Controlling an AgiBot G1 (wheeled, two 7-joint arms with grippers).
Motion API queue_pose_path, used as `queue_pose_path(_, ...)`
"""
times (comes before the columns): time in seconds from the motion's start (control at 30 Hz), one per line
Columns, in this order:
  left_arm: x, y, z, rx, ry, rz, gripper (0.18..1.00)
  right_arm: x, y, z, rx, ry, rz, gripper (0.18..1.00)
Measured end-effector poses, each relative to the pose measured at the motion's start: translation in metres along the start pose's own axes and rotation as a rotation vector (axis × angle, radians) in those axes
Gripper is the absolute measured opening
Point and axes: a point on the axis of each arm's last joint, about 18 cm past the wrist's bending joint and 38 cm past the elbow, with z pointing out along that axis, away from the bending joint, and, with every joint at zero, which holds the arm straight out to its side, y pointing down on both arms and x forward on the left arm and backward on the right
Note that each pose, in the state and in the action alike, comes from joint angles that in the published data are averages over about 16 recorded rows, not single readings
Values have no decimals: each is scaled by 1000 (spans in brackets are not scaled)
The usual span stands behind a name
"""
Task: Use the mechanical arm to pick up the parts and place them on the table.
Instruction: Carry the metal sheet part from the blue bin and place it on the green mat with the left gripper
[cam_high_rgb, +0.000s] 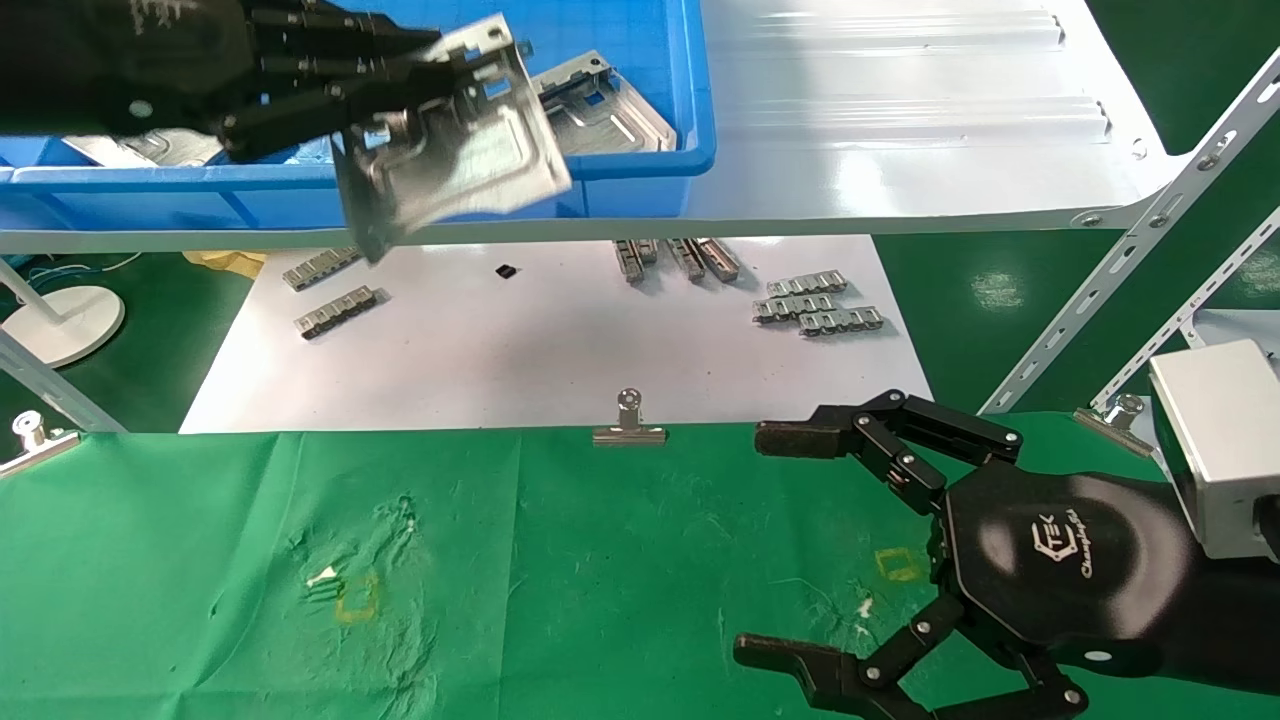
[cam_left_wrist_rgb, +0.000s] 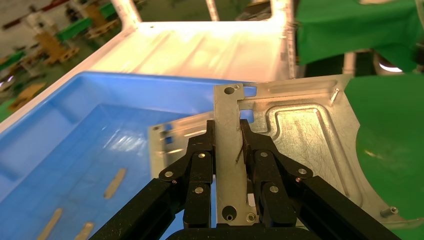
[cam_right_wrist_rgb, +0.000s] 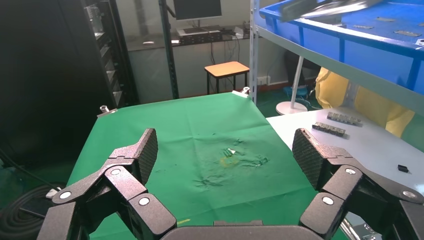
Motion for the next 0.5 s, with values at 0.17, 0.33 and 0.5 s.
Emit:
queue_pose_path(0.17,15,6,-21,-3,45,103,271,0,0,0,0,0,0,1000)
queue_pose_path(0.33,34,18,-44,-31,79,182,271,0,0,0,0,0,0,1000)
queue_pose_path(0.5,61,36,-61,-83,143,233,271,0,0,0,0,0,0,1000)
